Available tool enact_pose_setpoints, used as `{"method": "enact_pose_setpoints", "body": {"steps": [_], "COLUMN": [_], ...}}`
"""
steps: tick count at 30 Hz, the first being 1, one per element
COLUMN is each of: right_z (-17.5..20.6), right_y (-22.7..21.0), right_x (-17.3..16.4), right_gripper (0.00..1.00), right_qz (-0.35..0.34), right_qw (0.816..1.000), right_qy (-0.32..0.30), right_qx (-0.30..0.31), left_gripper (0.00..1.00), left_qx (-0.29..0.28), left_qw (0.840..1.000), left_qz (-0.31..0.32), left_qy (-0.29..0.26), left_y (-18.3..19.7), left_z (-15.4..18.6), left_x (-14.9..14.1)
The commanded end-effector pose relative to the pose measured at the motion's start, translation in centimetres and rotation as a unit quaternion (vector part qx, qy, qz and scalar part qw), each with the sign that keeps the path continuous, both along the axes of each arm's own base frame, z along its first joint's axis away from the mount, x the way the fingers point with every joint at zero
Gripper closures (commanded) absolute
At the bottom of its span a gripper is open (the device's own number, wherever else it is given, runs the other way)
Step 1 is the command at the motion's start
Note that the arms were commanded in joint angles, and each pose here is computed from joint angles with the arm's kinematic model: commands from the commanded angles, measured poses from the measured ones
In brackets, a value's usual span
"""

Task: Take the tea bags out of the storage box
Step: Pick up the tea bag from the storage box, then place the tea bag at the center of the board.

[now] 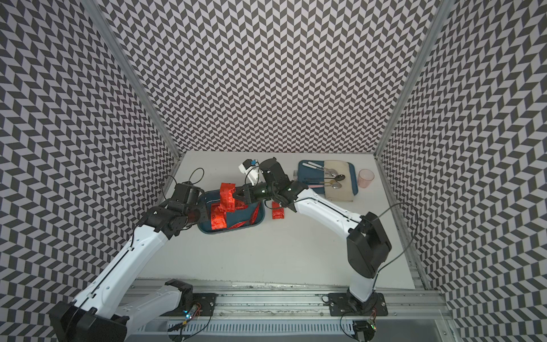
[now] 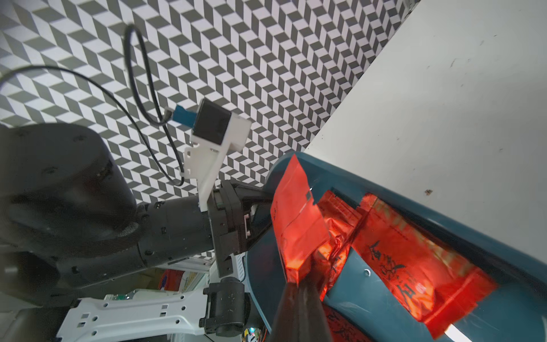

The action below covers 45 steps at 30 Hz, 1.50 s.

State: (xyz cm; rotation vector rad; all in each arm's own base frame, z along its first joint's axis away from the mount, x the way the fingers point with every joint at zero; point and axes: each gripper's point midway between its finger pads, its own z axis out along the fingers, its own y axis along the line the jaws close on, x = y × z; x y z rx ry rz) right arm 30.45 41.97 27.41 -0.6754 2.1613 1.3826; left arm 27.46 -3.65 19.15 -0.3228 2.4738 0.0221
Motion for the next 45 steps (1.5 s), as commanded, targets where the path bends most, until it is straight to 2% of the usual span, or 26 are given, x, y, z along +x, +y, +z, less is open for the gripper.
{"method": "enact_pose_setpoints", "body": {"steps": [1,6,11,16,18,29,45], "right_z": [2.8,-0.1,-6.0,-11.2,-12.7,-19.6,-23.2], "right_y": [-3.4,-10.0,-16.1,-19.5,-20.7,-22.8,-23.2], "right_x": [0.8,2.8,4.8,6.3,7.4,9.2,9.0], "right_gripper": [1.0,1.0,1.0,1.0,1.0,1.0,1.0], "right_qz": [-0.016,-0.072,-0.138,-0.147,-0.168,-0.15,-0.145], "right_qw": [1.0,0.995,0.978,0.964,0.952,0.927,0.913], "right_qy": [-0.02,0.013,0.052,0.108,0.099,0.167,0.2], "right_qx": [-0.007,-0.065,-0.15,-0.193,-0.234,-0.301,-0.325], "left_gripper": [1.0,1.0,1.0,1.0,1.0,1.0,1.0], "left_qx": [-0.005,0.019,0.017,0.019,0.017,0.014,0.009], "left_qw": [1.0,0.999,0.999,0.999,0.999,0.999,0.999], "left_qz": [0.016,0.023,0.017,0.02,0.021,0.01,0.003], "left_qy": [-0.02,-0.026,-0.031,-0.032,-0.034,-0.046,-0.053], "left_y": [0.2,0.9,0.7,0.8,0.8,0.7,0.4], "left_z": [1.0,1.4,1.4,1.4,1.5,2.5,2.8], "left_x": [0.6,0.9,1.2,1.2,1.2,0.7,0.6]}}
